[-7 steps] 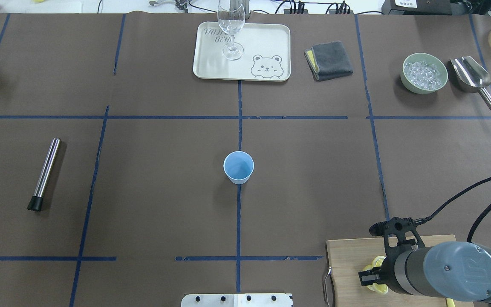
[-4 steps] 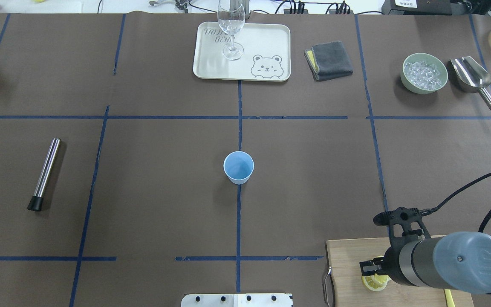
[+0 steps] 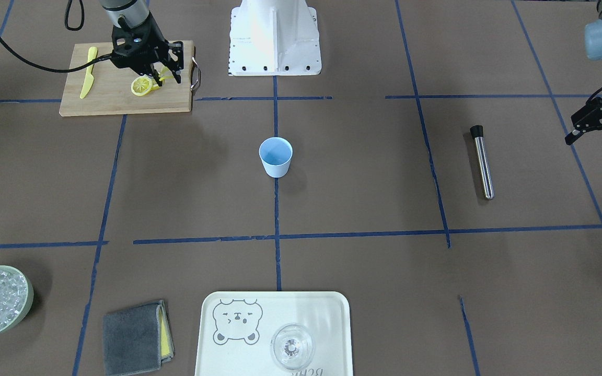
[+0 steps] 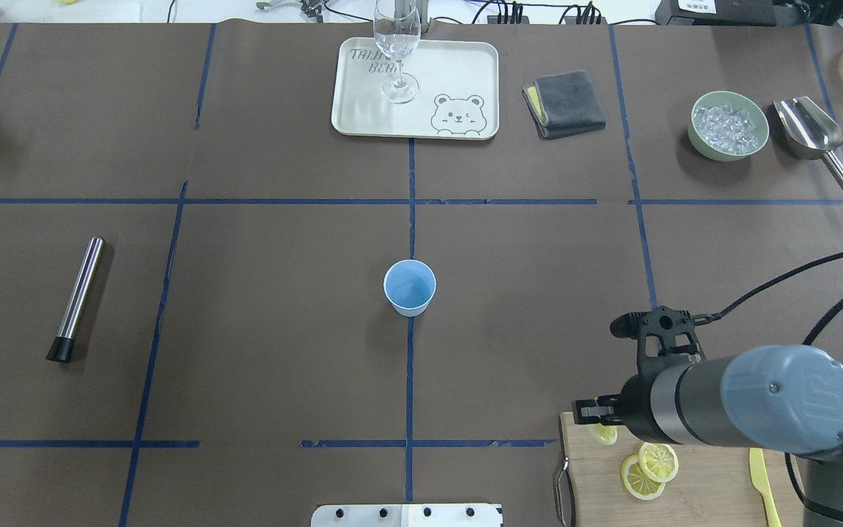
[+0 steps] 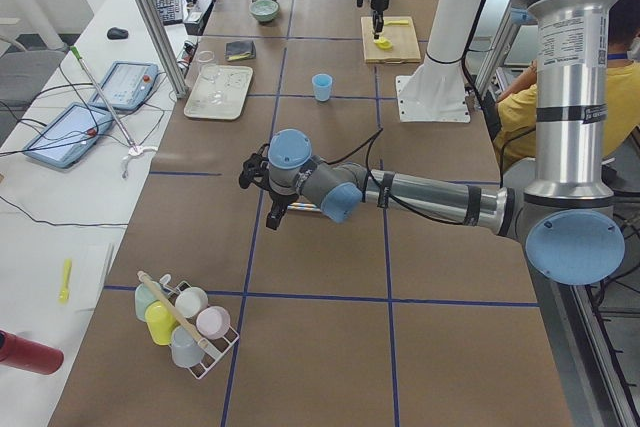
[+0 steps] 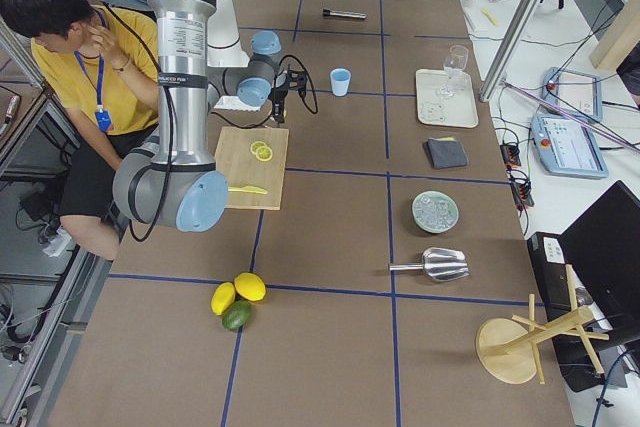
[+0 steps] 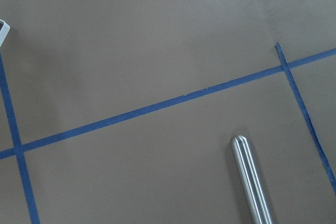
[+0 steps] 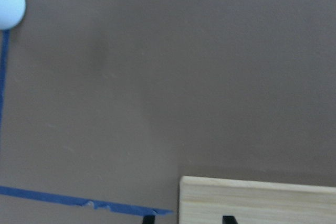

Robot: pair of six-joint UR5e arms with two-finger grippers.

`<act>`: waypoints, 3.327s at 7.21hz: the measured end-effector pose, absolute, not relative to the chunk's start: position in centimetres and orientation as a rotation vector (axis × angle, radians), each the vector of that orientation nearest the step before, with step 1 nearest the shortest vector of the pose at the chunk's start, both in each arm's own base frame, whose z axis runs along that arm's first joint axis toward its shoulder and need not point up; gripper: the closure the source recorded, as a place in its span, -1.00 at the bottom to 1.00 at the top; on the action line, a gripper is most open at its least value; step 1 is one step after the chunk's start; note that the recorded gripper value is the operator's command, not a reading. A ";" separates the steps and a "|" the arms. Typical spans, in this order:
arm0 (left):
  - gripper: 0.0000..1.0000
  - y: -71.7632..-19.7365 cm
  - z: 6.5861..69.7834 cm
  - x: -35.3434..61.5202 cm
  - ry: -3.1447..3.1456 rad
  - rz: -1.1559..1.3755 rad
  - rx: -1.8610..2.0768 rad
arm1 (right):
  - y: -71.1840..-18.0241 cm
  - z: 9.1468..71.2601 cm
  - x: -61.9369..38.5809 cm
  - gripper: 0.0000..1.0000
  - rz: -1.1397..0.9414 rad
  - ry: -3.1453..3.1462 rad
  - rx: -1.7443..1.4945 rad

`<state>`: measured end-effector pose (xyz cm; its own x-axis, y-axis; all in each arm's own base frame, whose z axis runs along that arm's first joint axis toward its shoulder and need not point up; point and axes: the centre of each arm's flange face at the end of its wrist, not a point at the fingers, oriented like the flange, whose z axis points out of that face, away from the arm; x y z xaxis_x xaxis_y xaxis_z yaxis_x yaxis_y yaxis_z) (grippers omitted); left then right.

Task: Squeeze lemon into cup
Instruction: 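Carry the lemon slice over the blue cup and release it inside, then raise the right gripper away while the left gripper grasps the steel muddler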

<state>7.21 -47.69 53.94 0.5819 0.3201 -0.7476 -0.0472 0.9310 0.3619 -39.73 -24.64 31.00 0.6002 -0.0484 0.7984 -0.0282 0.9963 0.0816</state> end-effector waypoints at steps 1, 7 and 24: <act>-1.00 -47.7 54.0 7.2 0.929 0.218 0.319 | -27.1 28.0 -41.2 -0.06 0.023 -0.944 0.101; -1.00 -47.7 54.0 7.2 0.928 0.219 0.320 | -38.6 13.4 -54.3 -0.14 0.258 -0.974 0.069; -0.93 -47.2 52.9 30.0 0.782 0.104 0.155 | -42.1 25.7 -36.0 -0.99 0.173 -0.989 0.009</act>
<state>29.97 -47.23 52.86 0.7053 0.1503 -0.6928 -0.0358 0.9836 0.1769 -35.99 -42.13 25.71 0.5366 0.1415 0.8319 -0.1495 0.9862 -0.0713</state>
